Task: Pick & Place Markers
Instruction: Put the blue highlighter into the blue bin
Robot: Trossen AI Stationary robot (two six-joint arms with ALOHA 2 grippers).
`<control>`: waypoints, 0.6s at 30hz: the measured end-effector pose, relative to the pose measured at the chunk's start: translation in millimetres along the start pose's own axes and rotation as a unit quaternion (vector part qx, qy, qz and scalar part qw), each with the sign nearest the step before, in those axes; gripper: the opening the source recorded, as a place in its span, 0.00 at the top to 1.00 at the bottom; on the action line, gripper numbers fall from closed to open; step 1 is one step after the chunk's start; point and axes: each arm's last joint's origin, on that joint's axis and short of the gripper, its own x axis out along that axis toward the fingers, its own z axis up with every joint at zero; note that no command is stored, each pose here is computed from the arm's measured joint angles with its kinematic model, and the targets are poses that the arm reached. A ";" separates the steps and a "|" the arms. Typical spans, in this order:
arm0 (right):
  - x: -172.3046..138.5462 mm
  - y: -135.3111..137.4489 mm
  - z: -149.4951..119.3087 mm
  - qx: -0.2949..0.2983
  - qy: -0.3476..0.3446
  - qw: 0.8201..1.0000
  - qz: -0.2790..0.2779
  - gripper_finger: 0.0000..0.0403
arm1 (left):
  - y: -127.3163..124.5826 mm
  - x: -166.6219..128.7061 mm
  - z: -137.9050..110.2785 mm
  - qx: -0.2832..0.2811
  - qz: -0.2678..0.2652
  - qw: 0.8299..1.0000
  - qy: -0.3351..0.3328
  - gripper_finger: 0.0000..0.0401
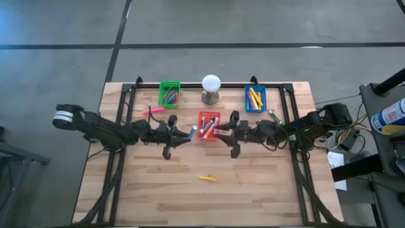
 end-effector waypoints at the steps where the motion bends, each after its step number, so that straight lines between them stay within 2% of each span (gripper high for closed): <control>1: 3.6 0.7 2.6 -0.001 -0.001 1.000 0.001 0.60 | 0.0 3.3 -1.0 0.001 -0.004 1.000 0.004 0.88; 7: 24.7 7.5 5.8 -0.006 -0.017 1.000 0.008 0.51 | 1.5 15.1 -9.3 0.002 -0.010 1.000 0.011 0.88; 18: 65.3 16.3 -3.6 -0.020 -0.023 0.999 0.014 0.52 | 2.1 14.6 -12.9 0.000 -0.011 1.000 0.008 0.88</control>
